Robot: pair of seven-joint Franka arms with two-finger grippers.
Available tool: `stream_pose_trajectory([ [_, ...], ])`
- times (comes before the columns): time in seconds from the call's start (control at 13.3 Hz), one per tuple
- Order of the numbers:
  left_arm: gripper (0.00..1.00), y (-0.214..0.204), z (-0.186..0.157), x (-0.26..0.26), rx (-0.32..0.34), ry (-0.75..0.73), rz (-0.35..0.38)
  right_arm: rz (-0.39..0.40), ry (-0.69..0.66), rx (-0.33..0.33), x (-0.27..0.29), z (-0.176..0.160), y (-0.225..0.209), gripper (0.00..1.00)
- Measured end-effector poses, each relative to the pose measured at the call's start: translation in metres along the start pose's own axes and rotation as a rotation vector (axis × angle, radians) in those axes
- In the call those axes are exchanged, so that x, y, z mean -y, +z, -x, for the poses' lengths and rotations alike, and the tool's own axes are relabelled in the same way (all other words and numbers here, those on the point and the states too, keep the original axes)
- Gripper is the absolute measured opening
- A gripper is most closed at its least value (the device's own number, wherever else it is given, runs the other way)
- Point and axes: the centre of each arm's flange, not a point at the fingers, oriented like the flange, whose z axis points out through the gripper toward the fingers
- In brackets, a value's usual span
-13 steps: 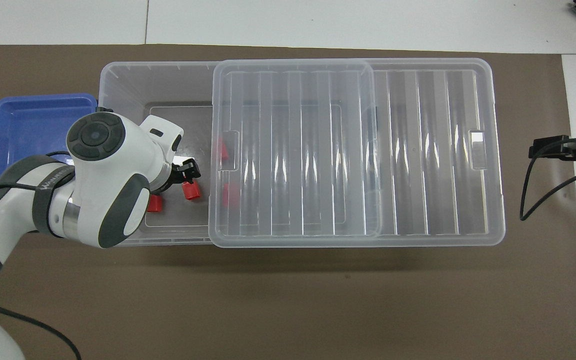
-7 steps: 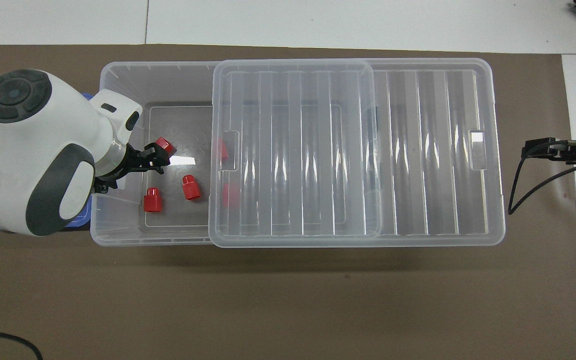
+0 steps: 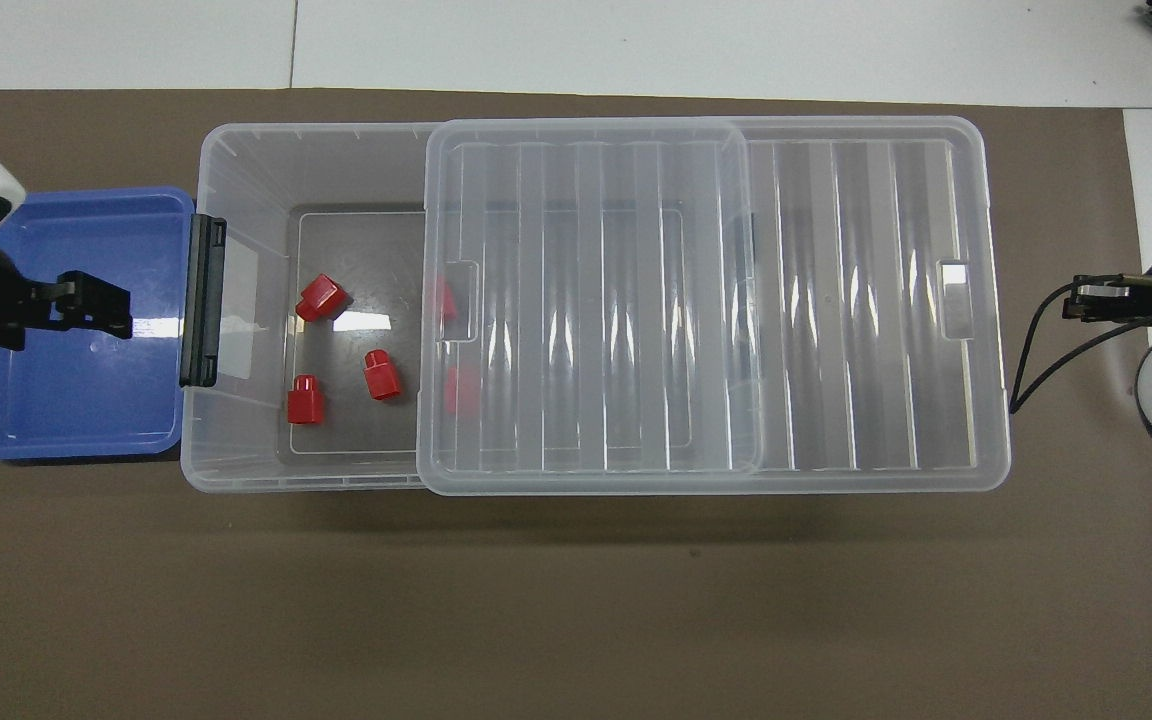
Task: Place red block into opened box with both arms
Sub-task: 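Withdraw the left gripper back over the blue tray, then reach the right gripper to the edge of the slid lid, then slide the clear lid back over the box with the right gripper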
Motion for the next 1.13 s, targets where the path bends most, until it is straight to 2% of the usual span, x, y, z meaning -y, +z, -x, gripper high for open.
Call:
stream_pose_trajectory([
  [0.08,1.00,-0.002,0.001,0.020,-0.003,0.018,0.002,-0.001,-0.001,-0.009,0.001,-0.002,0.003,0.03],
  [0.15,1.00,-0.002,0.001,0.034,-0.003,0.035,0.003,-0.002,-0.003,-0.019,0.002,-0.005,0.007,0.01],
  [0.53,1.00,-0.002,0.002,0.044,-0.005,0.062,0.004,-0.009,-0.035,-0.038,0.021,-0.010,0.018,0.01],
  [1.13,1.00,-0.024,0.011,0.046,-0.044,0.108,-0.007,-0.030,-0.164,-0.041,0.099,-0.002,0.016,0.01],
])
